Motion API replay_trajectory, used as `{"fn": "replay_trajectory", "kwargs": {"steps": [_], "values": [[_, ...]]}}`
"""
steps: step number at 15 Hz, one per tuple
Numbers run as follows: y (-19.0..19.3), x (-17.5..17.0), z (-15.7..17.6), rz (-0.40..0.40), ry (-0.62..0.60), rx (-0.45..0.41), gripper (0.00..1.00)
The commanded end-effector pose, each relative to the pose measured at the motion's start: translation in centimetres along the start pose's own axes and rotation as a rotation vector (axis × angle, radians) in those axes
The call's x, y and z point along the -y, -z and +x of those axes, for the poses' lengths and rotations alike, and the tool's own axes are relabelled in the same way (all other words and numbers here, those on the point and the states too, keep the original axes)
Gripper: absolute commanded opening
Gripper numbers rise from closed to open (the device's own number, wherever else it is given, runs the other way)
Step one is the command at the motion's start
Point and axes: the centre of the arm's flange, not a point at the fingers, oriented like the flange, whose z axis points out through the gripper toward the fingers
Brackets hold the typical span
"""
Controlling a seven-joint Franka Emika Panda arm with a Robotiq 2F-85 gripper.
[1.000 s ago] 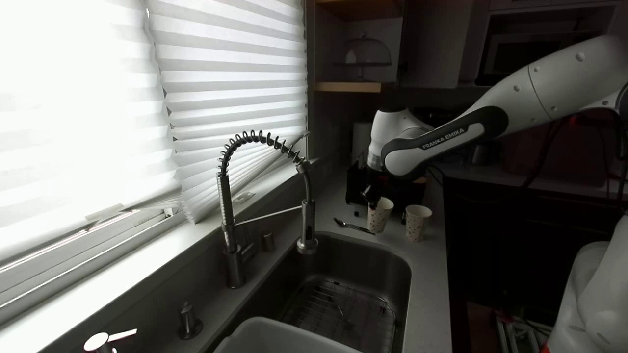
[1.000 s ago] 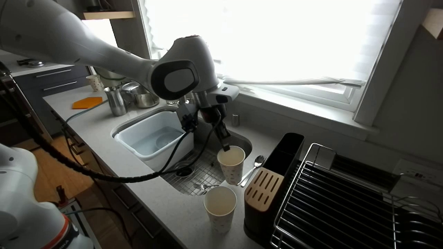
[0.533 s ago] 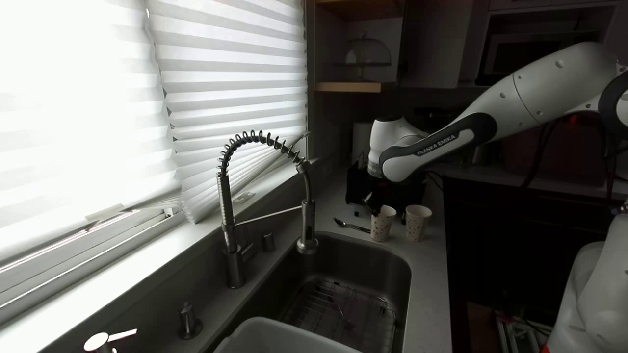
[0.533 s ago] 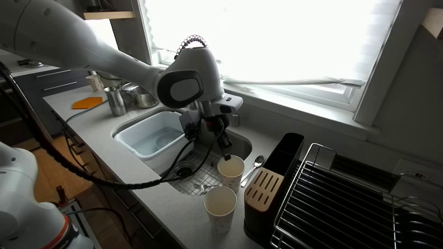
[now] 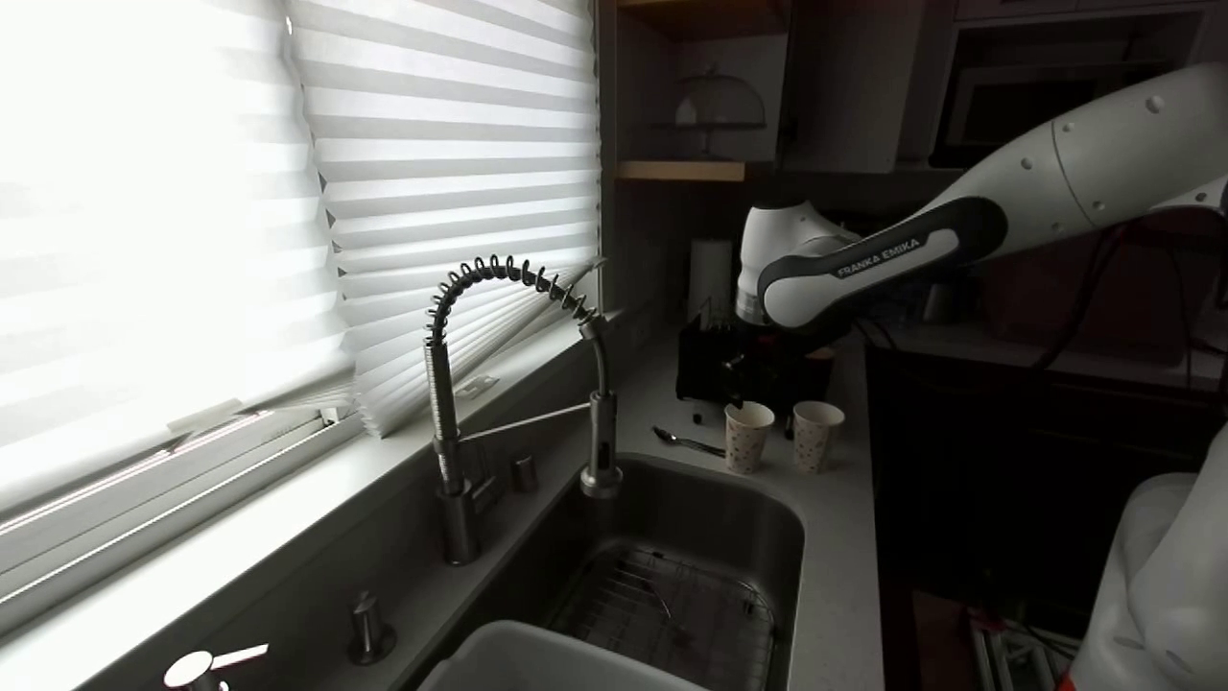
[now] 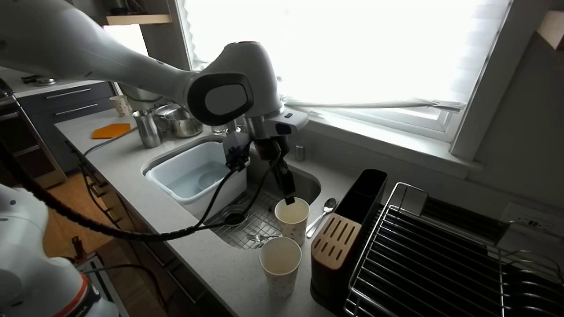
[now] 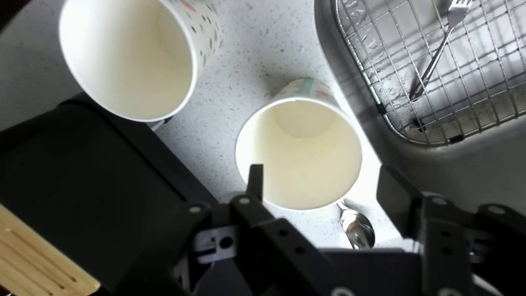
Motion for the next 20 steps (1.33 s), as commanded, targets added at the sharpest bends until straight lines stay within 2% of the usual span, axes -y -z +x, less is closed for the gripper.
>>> {"fn": "replay_trajectory", "kwargs": {"steps": [1,3,9,12,17,19,20], "values": [[2.1,-3.0,-3.2,-0.003,-0.010,0.048,1.00],[1.9,-4.5,-4.5,-0.023,0.024,0.055,1.00],[-0.8,-7.4,-7.5,0.024,0.141,0.087,1.00],[-2.2,-8.1,-8.2,0.034,0.172,0.076,1.00],[-4.3,-8.7,-8.3,0.054,0.204,0.002,1.00],[-4.8,-8.6,-8.3,0.068,0.203,-0.022,0.82],[-5.1,-8.5,-8.3,0.065,0.204,-0.030,0.66]]}}
